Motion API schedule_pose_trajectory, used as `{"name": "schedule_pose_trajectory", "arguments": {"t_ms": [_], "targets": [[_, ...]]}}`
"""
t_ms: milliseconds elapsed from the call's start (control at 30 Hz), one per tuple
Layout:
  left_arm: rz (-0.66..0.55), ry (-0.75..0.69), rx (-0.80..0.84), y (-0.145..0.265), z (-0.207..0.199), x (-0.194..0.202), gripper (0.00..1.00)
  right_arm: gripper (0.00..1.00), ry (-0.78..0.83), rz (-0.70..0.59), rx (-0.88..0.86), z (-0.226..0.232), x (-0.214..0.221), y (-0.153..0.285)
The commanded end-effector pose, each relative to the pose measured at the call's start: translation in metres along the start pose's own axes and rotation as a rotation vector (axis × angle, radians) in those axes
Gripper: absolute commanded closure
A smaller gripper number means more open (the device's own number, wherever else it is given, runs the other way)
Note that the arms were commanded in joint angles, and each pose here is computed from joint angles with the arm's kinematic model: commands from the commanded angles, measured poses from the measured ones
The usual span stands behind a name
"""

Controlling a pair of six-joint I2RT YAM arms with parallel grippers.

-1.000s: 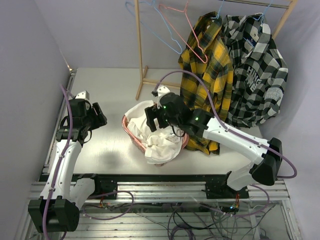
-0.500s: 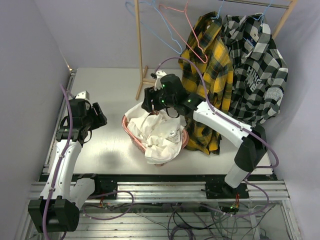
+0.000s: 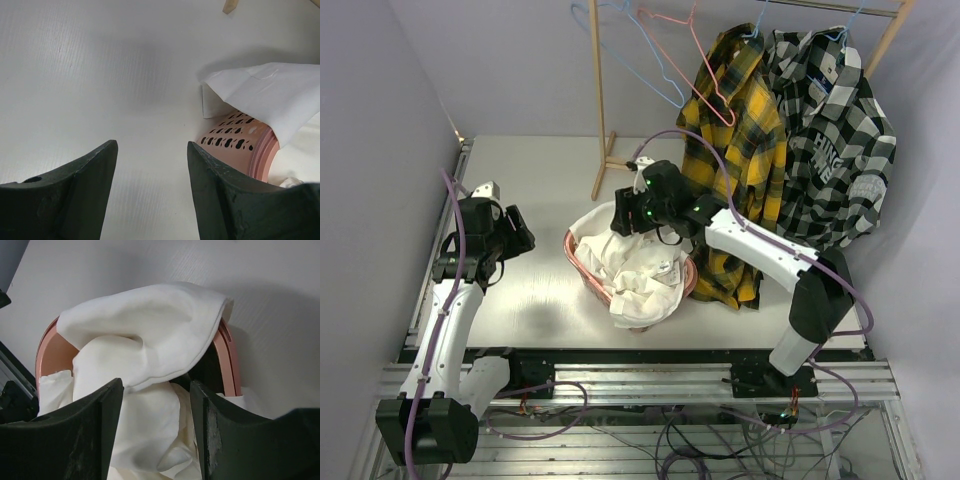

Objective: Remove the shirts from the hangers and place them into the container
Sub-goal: Place the shirt in the bin.

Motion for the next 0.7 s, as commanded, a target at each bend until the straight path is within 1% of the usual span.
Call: {"name": "schedule_pose_trajectory", "arguments": {"t_ms": [0,200,367,500,600,667], "targets": [[0.005,-0.015,0.031,0.001,-0.004,0.003,0.31,0.44,-0.022,-0.032,-0.012,-0.004,-0.006,-0.003],[0.004,-0.015,0.031,0.0,-0.004,0.003,0.31,0.44,-0.057,-0.037,-0.067,-0.009,-0.007,-0.022],[0.005,-0.016,0.027,0.0,-0.004,0.003,0.31,0.48,-0.073,-0.017,-0.124,-0.004,-0.007,-0.038],[0.005,-0.015,0.026,0.0,-0.004,0.003,0.31,0.49,-0.075,-0.009,-0.128,-0.005,-0.004,-0.046],[0.005,-0.015,0.028,0.0,-0.004,0.003,0.31,0.52,-0.073,-0.01,-0.129,-0.006,-0.005,-0.049],[0.005,-0.015,0.027,0.0,-0.004,0.003,0.31,0.57,-0.071,-0.021,-0.136,-0.005,-0.008,-0.049]]}}
Point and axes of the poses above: each gripper's point midway between its finger pads, its own y axis back along the fingers, its own z axis along the line the jaws close on, x = y × z, the point moved 2 cm from there along y, back along the fingers, and after that the axes turned 10 degrees about y, right-handed, at the moved point
